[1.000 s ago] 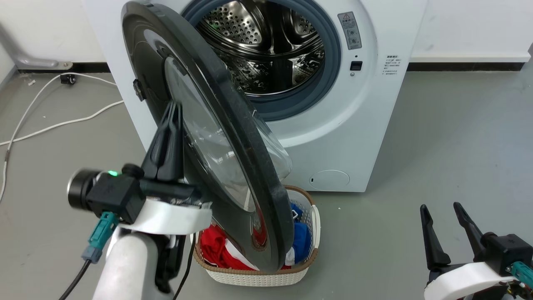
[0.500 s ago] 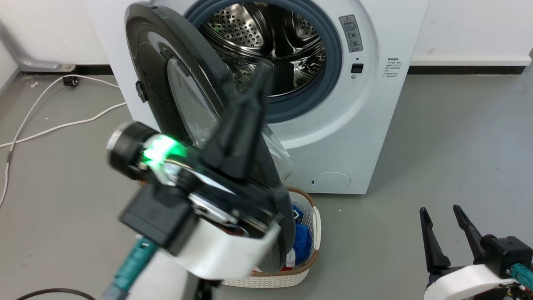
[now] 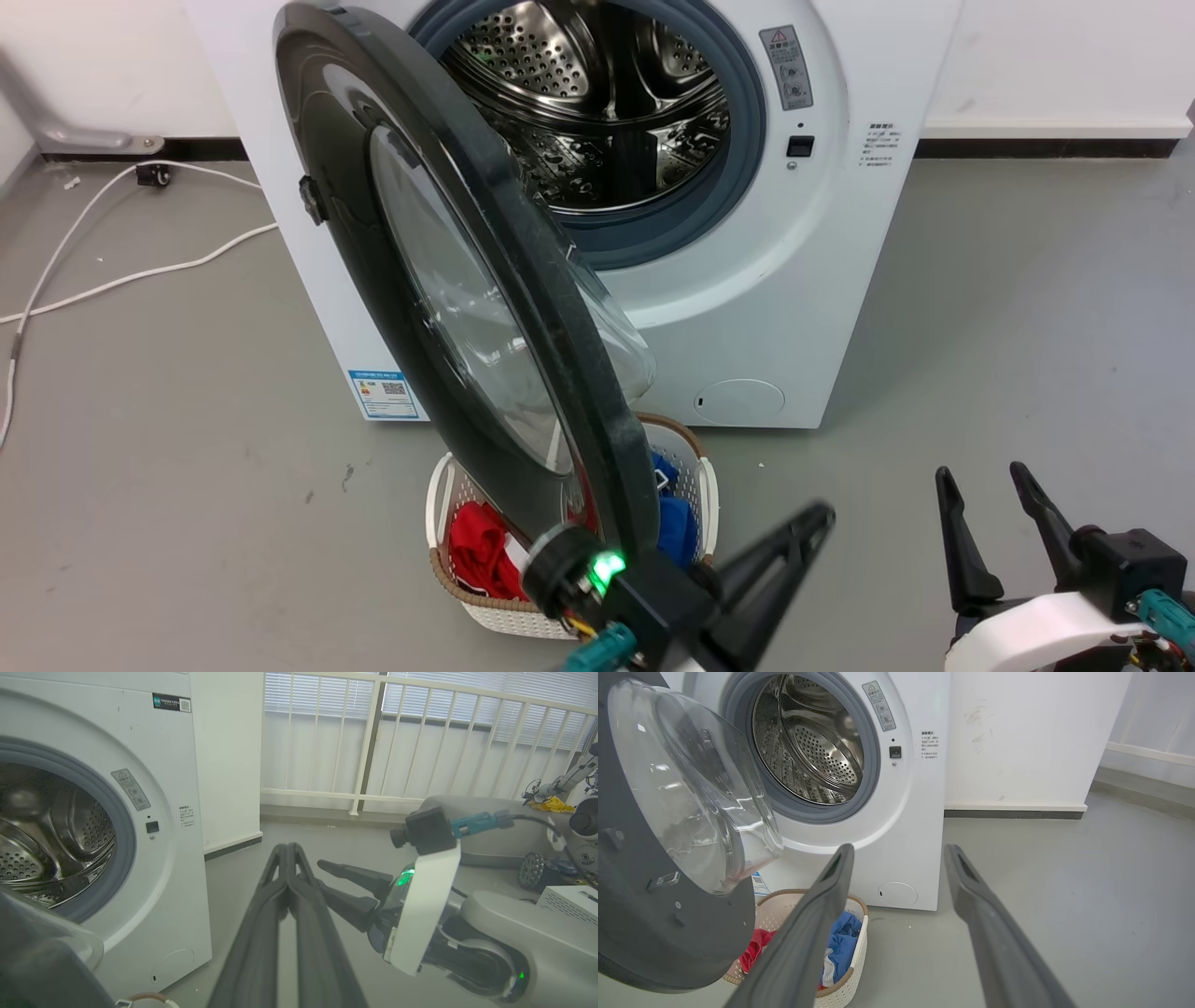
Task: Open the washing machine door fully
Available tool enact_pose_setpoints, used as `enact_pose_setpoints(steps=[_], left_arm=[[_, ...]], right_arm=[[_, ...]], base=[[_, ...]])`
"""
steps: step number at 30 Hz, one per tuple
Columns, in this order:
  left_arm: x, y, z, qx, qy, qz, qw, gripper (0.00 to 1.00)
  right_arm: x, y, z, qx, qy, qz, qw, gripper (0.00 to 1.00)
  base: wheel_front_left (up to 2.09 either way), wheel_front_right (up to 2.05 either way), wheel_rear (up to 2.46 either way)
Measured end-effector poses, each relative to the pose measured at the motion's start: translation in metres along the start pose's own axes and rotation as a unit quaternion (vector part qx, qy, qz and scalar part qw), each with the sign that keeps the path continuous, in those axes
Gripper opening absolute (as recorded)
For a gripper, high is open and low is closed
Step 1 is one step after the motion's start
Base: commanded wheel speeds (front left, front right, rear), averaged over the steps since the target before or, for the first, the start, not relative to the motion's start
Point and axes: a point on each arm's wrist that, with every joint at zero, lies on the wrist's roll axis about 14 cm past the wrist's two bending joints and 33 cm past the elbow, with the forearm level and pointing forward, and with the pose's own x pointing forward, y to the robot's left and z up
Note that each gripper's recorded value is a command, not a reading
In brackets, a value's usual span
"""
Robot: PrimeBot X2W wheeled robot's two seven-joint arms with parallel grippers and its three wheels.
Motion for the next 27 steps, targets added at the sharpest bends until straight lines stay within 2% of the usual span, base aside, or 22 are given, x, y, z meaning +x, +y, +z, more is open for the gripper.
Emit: enact_pose_setpoints(steps=[5, 9, 19, 27], left_arm=[[-0.009, -0.006, -0.053, -0.028, 0.083, -0.003, 0.996, 0.00], [-0.014, 0.012, -0.076, -0.031, 0.116, 0.032, 0.992, 0.00], [-0.016, 0.071, -0.084, -0.015, 0.110, 0.132, 0.985, 0.00], [-0.019, 0.087, -0.087, -0.016, 0.099, 0.163, 0.982, 0.00]], right_arm=[[0.000, -0.001, -0.003, 0.002, 0.004, -0.002, 1.000, 1.00], [-0.001, -0.004, -0.005, 0.004, 0.007, -0.007, 1.000, 1.00], [-0.004, -0.007, -0.009, 0.009, 0.013, -0.013, 1.000, 1.00], [-0.002, -0.008, -0.010, 0.010, 0.014, -0.014, 1.000, 1.00]], base=[[0.00, 0.00, 0.00], [0.00, 0.00, 0.00], [0.00, 0.00, 0.00], [0.00, 0.00, 0.00]])
